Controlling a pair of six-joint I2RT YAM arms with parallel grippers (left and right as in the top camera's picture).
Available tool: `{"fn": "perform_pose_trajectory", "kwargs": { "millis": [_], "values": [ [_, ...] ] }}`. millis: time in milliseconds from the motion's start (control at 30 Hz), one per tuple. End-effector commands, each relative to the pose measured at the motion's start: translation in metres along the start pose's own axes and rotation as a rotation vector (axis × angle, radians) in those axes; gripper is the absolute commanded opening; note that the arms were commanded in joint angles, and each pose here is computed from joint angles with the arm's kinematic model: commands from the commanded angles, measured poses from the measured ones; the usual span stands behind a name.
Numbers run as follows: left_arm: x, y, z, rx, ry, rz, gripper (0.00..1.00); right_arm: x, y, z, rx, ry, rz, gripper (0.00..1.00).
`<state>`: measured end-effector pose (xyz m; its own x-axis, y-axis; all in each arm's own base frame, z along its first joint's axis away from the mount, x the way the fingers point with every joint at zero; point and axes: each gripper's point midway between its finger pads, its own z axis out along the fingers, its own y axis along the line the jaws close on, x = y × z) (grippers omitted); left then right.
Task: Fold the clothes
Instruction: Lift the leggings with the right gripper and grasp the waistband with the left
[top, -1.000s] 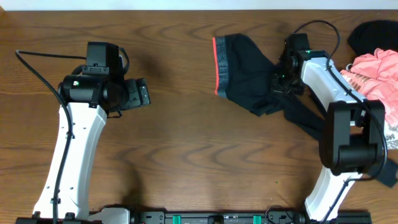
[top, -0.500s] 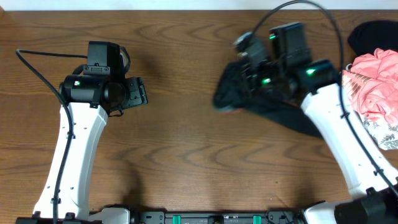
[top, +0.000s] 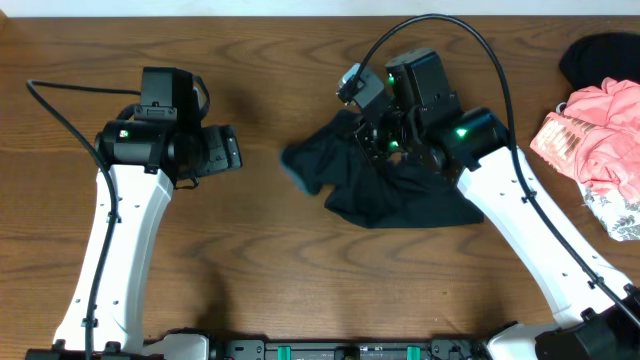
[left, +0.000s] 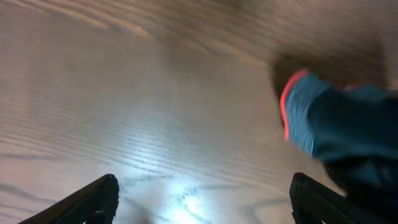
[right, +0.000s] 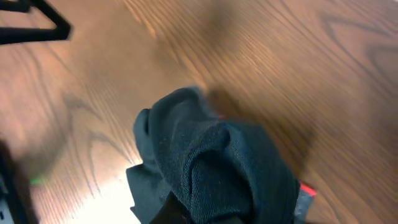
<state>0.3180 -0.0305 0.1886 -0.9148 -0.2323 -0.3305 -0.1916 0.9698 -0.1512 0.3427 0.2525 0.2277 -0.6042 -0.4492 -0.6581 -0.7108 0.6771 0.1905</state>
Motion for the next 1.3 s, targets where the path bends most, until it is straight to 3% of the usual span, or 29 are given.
{"fn": "perform_pose_trajectory", "kwargs": {
  "millis": [0, 200, 700, 933, 1267],
  "values": [
    [0.008, -0.025, -0.005, 0.138, 0.053, 0.007, 0.9, 0.006, -0.014, 0.005, 0.046, 0.032, 0.031, 0.01],
    [0.02, -0.062, -0.011, 0.362, 0.124, -0.015, 0.99, -0.022, 0.021, 0.001, -0.161, -0.086, 0.006, 0.01],
    [0.008, -0.067, -0.01, 0.381, 0.096, -0.092, 0.98, -0.089, 0.051, -0.088, -0.41, -0.42, -0.006, 0.01],
    [-0.005, -0.096, -0.024, 0.563, 0.058, -0.053, 0.98, -0.116, 0.048, -0.149, -0.569, -0.559, 0.06, 0.01],
    [-0.021, -0.149, -0.047, 0.832, -0.036, 0.095, 0.98, -0.128, 0.054, -0.172, -0.655, -0.601, 0.078, 0.01]
  ]
}}
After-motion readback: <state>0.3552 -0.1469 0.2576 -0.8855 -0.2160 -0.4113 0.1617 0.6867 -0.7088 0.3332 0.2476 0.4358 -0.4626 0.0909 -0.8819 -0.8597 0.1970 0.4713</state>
